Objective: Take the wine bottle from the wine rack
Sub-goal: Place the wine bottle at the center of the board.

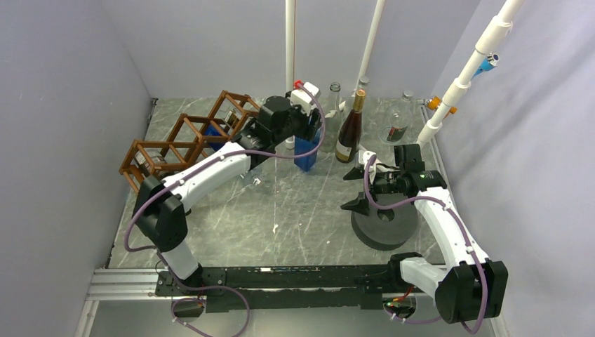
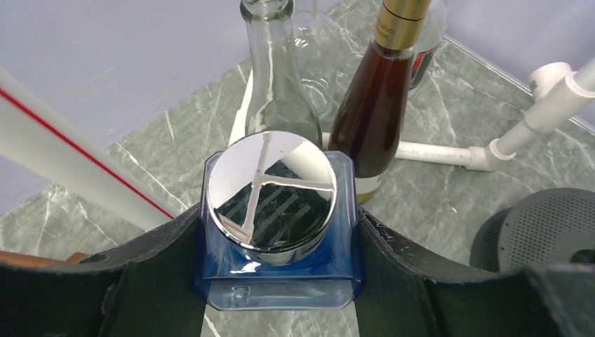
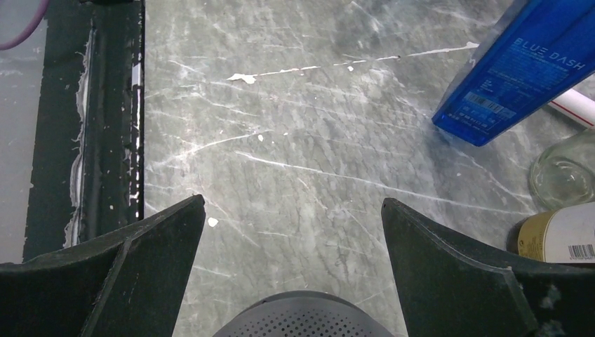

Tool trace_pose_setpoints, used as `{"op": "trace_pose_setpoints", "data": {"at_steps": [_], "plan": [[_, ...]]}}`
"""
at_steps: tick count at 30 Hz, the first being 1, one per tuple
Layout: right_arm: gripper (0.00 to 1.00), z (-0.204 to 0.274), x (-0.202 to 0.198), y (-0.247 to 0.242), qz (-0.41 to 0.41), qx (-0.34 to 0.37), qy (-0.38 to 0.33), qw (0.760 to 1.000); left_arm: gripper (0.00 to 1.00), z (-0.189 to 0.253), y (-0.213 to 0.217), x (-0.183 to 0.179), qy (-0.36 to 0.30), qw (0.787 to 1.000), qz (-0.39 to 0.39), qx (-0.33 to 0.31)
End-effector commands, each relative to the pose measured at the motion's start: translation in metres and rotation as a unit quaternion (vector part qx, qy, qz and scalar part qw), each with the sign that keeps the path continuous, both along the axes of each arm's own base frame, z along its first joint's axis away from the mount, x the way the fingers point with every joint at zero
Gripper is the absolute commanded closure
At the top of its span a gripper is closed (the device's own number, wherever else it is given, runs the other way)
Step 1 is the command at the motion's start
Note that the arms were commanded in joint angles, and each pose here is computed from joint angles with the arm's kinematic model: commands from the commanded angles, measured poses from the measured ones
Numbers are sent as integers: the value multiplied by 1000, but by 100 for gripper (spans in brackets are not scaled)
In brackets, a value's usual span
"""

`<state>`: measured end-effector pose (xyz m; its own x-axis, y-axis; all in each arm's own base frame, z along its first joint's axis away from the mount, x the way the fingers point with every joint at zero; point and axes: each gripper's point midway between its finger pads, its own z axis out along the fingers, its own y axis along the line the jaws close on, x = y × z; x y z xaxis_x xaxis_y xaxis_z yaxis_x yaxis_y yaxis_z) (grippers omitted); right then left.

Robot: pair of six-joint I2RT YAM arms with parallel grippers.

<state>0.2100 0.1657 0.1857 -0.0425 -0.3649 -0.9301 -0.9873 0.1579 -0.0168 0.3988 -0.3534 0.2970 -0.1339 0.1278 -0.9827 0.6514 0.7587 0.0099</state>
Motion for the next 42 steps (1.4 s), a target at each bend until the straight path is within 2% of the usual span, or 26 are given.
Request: {"op": "trace_pose_setpoints", "data": {"at_steps": [1,16,29,35,42], "plan": [[0,16,5,2,4,16,-32,999,100,112,-7,15,-139,987,-5,-83],[0,17,6,-1,1,18,-32,999,100,107,-14,53,-146,986,17,-83],[0,15,6,-1,1,18,-31,999,99,88,-12,68,-131,987,29,-88],[0,15,6,-1,0,18,-31,999,72,78,-7,70,-119,988,41,-84],[0,15,7,-1,0,18,-31,999,50,82,0,68,-102,988,60,-100]]}}
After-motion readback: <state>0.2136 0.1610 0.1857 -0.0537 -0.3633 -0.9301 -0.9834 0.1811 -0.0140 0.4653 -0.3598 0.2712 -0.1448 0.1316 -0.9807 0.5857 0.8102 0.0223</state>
